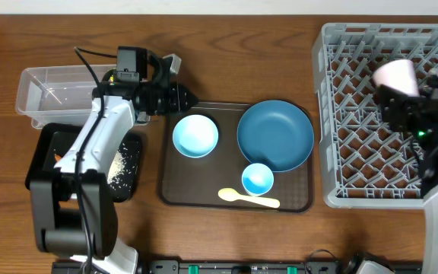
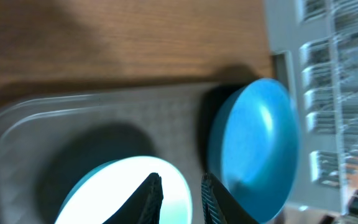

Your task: Sort waste into correct bins and load items into the dishwasher rack

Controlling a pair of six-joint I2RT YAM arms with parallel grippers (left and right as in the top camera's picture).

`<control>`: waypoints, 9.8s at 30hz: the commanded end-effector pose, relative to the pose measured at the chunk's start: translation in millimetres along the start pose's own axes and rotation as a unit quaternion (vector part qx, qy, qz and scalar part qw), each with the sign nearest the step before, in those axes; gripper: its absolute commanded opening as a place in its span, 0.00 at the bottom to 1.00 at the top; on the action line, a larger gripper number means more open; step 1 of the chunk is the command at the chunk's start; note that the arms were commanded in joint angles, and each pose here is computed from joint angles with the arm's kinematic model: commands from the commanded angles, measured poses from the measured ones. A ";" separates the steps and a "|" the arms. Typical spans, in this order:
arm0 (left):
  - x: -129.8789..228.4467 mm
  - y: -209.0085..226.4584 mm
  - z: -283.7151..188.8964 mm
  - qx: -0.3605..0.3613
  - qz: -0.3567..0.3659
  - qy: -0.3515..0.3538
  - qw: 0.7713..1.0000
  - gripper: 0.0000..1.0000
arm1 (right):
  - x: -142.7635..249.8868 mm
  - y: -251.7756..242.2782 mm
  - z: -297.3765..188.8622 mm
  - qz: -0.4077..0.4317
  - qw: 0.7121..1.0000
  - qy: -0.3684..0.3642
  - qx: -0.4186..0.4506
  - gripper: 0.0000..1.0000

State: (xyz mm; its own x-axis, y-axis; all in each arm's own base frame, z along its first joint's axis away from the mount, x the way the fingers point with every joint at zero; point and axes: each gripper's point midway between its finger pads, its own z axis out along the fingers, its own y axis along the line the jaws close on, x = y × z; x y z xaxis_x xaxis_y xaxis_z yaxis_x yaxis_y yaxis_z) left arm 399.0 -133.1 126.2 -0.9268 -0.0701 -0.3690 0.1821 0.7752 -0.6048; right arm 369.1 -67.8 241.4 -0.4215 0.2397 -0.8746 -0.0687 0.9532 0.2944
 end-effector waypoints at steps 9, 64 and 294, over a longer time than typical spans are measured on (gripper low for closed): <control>-11.2 -6.9 -74.1 -0.125 0.088 -0.074 0.986 0.25 | -43.8 -98.9 -80.9 0.059 0.958 0.019 0.281 0.52; 2.8 -9.2 -81.2 -0.129 0.078 -0.056 0.987 0.26 | -24.0 -216.3 -51.1 0.322 0.939 -0.050 0.110 0.99; 7.0 -51.4 -29.2 0.045 0.025 0.004 0.999 0.49 | 82.5 -175.4 -77.6 0.176 0.833 0.350 0.392 0.64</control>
State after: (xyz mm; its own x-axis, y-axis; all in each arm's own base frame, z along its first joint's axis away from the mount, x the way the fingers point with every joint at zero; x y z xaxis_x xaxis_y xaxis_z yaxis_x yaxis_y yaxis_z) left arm 373.3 -156.5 173.5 -0.9262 -0.0403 -0.3750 0.2359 0.7138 -0.6594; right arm 276.0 -228.9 147.7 -0.7476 0.6071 -0.2692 0.6504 0.7513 -0.1119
